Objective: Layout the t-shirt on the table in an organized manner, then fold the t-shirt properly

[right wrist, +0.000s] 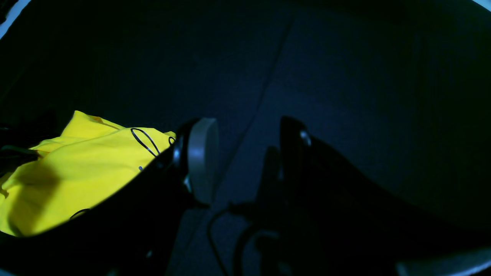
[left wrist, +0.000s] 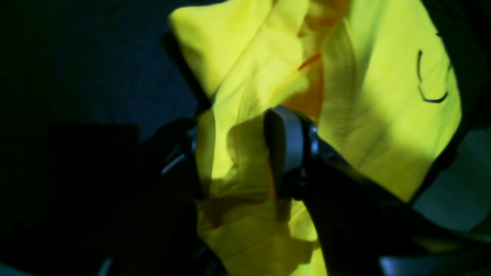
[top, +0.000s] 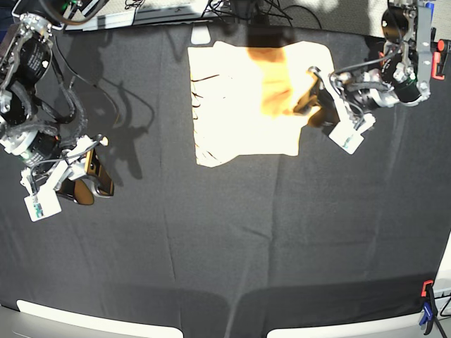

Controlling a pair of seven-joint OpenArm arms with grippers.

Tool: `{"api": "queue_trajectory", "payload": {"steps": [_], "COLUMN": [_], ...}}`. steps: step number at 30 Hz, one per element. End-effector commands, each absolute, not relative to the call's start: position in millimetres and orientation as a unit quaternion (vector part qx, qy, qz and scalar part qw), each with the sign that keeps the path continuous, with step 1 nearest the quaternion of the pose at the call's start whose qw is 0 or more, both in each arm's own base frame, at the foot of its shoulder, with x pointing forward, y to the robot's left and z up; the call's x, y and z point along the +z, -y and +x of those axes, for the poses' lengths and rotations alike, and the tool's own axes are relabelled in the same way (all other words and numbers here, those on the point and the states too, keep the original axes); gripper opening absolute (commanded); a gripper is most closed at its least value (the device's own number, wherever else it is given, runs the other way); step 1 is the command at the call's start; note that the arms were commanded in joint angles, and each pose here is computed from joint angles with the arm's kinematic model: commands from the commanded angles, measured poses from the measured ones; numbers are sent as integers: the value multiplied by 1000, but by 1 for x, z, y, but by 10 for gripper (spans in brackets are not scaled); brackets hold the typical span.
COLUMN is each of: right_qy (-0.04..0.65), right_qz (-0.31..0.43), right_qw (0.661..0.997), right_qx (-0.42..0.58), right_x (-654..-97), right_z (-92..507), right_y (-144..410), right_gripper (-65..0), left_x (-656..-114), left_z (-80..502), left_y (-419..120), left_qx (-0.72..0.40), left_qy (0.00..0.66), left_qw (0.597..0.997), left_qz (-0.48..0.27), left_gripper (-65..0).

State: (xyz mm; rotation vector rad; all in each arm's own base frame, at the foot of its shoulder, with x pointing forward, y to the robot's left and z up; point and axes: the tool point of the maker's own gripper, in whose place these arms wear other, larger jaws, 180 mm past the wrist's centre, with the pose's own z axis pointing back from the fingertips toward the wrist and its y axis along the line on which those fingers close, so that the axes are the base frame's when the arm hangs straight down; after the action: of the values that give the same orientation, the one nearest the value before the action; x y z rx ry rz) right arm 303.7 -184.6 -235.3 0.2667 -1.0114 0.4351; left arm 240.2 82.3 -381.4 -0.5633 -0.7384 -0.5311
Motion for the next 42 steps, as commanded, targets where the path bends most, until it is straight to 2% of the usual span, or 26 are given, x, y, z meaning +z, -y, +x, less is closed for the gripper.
{"api": "queue_trajectory", "payload": {"steps": [1,4,5,7,8,11,14,16,22,25,33,35,38,39,42], "right_qy": [502,502,502,502,502,502,502,502,502,502,502,502,502,502,503], "right_qz": [125,125,125,125,125,125,125,125,125,125,125,125,125,125,125], "right_qw": [827,827,827,827,827,827,827,827,827,827,827,827,827,827,827], "right_qx": [218,218,218,218,218,218,218,218,218,218,218,218,218,218,218], "right_x": [-220,-220,-220,-220,-220,-220,-220,-220,-220,-220,-220,-220,-220,-220,-220], "right_z": [308,308,308,308,308,308,308,308,308,308,308,308,308,308,308], "right_y": [182,182,182,182,182,183,182,183,182,182,182,182,182,182,182], "right_gripper": [-392,-392,-392,-392,-392,-392,-392,-392,-392,-392,-392,-392,-392,-392,-392], "left_x": [-369,-368,-368,-368,-367,-362,-339,-328,-320,-326,-345,-345,-345,-344,-342], "left_z": [249,250,250,250,250,253,271,288,306,310,324,325,319,315,296], "left_y": [-84,-86,-85,-85,-85,-82,-87,-102,-114,-122,-174,-177,-166,-160,-139], "left_qx": [-258,-259,-259,-258,-258,-251,-212,-178,-192,-209,-180,-176,-150,-139,-143], "left_qy": [376,378,378,378,379,391,446,475,492,486,470,469,459,449,401], "left_qw": [849,848,848,848,848,841,819,817,816,825,863,865,870,873,876], "left_qz": [-267,-265,-265,-267,-267,-279,-292,-274,-236,-200,-43,-34,-95,-128,-227], "left_gripper": [-426,-468,-509,-633,-650,-650,-650,-650,-650,-650,-650,-650,-419,-392,-392]}}
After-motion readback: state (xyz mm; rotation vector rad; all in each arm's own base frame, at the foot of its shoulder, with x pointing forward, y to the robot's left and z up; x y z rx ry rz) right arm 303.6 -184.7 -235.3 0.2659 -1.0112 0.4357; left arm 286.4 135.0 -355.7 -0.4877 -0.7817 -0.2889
